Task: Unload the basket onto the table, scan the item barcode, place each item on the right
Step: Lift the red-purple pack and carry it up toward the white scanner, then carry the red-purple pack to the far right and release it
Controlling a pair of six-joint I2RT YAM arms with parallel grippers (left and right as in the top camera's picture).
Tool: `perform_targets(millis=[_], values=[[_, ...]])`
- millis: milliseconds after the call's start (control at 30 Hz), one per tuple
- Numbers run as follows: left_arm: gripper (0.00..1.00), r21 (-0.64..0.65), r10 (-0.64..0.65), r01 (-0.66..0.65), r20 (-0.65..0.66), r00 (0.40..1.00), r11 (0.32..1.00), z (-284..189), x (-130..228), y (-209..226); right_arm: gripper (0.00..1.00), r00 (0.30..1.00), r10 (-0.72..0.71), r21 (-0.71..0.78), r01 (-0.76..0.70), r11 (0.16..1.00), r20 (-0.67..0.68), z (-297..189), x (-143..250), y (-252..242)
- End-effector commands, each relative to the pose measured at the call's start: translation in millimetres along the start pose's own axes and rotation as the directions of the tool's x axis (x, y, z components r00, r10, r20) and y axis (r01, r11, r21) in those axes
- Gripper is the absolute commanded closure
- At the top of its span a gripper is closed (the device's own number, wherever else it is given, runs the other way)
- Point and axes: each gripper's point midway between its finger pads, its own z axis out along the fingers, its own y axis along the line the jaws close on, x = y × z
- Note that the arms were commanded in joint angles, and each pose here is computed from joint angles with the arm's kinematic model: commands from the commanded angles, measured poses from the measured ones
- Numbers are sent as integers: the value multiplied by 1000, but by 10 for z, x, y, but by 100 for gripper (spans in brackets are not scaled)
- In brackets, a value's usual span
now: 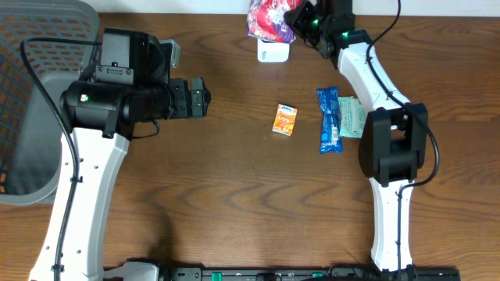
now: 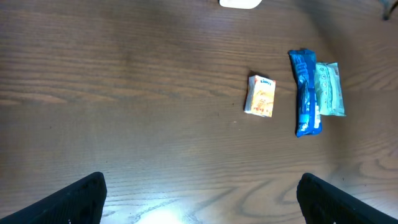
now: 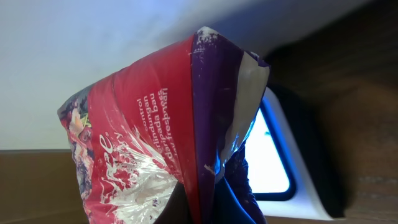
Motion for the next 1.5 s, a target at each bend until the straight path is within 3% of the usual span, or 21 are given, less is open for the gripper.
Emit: perform_targets(millis=[0,200,333,467,533,600,833,1200,1300,1367,1400,1467], values=[[2,-11,-5,5,-3,1000,1000,9,4,29,99,997,-76,-50,77,996,30,-89,-133,248],[2,-11,-5,5,-3,1000,1000,9,4,29,99,982,-160,17,159,987,99,-615,-607,294],[2,-11,-5,5,-3,1000,1000,9,4,29,99,966,-182,332,114,936,183,-1357,-1046,-238],[2,-11,-5,5,-2,1000,1000,9,3,29,99,963,-209,649,51,759,168,-2155,-1272,-1074],[2,-11,-5,5,-3,1000,1000,9,4,29,99,975,-181,807,4,591,127,-2649,-1293,-1678],[2,-11,-5,5,-2,1000,1000,9,3,29,99,984,-152,858,-1,514,92,-2875,-1275,-2001],[2,-11,-5,5,-2,1000,1000,9,3,29,99,995,-36,907,-73,415,97,-3327,-1194,-2857],[2,-11,-5,5,-3,1000,1000,9,4,29,99,958,100,905,-288,313,270,-3945,-1111,-3489],[2,-11,-5,5,-3,1000,1000,9,4,29,99,899,171,859,-436,268,403,-4071,-1050,-3568],[2,-11,-5,5,-3,1000,1000,9,4,29,99,856,218,802,-517,300,469,-4015,-1073,-3561],[2,-11,-5,5,-3,1000,1000,9,4,29,96,852,225,793,-523,313,473,-3995,-1085,-3555],[2,-11,-5,5,-3,1000,1000,9,4,29,76,836,243,769,-548,329,492,-3958,-1104,-3541]])
